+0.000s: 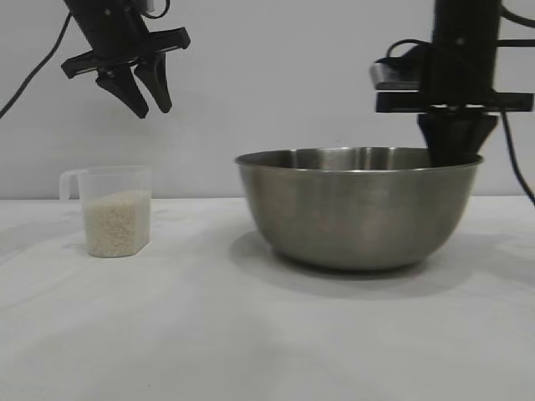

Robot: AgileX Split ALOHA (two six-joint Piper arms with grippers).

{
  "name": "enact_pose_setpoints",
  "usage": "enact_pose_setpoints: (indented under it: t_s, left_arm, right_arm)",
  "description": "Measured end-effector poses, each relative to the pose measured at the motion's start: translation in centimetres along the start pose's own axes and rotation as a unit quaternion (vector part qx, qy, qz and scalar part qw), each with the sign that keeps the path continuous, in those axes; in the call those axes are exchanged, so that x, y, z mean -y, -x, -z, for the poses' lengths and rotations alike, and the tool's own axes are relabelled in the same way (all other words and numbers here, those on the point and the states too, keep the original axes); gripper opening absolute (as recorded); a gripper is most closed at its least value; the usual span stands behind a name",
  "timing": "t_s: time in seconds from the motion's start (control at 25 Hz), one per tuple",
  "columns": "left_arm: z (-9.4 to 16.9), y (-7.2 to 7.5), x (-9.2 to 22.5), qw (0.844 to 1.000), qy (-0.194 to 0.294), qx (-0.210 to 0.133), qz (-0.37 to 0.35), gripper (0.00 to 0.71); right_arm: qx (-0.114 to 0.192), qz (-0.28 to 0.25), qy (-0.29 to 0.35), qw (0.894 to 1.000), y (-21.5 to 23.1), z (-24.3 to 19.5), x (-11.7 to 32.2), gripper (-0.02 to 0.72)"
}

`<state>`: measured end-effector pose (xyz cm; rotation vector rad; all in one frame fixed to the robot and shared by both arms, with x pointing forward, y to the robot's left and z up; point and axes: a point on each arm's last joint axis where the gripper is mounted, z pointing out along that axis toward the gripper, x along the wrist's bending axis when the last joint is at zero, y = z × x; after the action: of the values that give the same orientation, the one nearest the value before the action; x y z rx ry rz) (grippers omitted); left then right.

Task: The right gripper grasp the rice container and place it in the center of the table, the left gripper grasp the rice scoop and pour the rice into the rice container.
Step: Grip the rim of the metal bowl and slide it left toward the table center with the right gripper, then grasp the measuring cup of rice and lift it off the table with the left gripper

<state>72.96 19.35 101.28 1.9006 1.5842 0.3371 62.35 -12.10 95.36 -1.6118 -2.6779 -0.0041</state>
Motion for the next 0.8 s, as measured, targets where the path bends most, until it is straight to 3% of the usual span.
enact_pose_setpoints:
  t_s: [0.12, 0.16, 0.28, 0.4, 0.56, 0.68, 0.72, 0.8]
  left_arm:
    - [0.0, 0.0, 0.0, 1.000, -0.002, 0.000, 0.000, 0.235]
    - [0.0, 0.0, 0.0, 1.000, -0.002, 0.000, 0.000, 0.235]
    - [0.0, 0.0, 0.1, 1.000, -0.003, 0.000, 0.000, 0.235]
    - [0.0, 0.0, 0.1, 1.000, -0.003, 0.000, 0.000, 0.235]
    - [0.0, 0.0, 0.1, 1.000, -0.003, 0.000, -0.001, 0.235]
    - [0.0, 0.0, 0.0, 1.000, -0.002, 0.000, -0.001, 0.235]
    - [0.1, 0.0, -0.1, 1.000, -0.001, 0.000, -0.001, 0.235]
    - [0.1, 0.0, -0.1, 1.000, 0.000, -0.001, -0.002, 0.235]
  right_arm:
    - [0.001, 0.001, 0.008, 1.000, 0.0, 0.4, 0.1, 0.048]
    - [0.000, 0.001, 0.021, 1.000, 0.0, 1.1, 0.2, 0.111]
    - [-0.007, -0.001, 0.082, 0.997, -0.4, 4.8, 0.7, 0.199]
    - [-0.018, 0.002, 0.154, 0.988, -1.5, 8.7, 2.6, 0.201]
    - [-0.018, 0.039, 0.270, 0.962, -4.4, 9.9, 8.0, 0.228]
    - [0.026, 0.113, 0.331, 0.936, -5.3, 8.0, 13.2, 0.228]
    - [0.037, 0.117, 0.321, 0.939, -4.7, 6.8, 15.0, 0.228]
    - [0.043, 0.057, 0.296, 0.953, -2.9, 6.0, 17.3, 0.228]
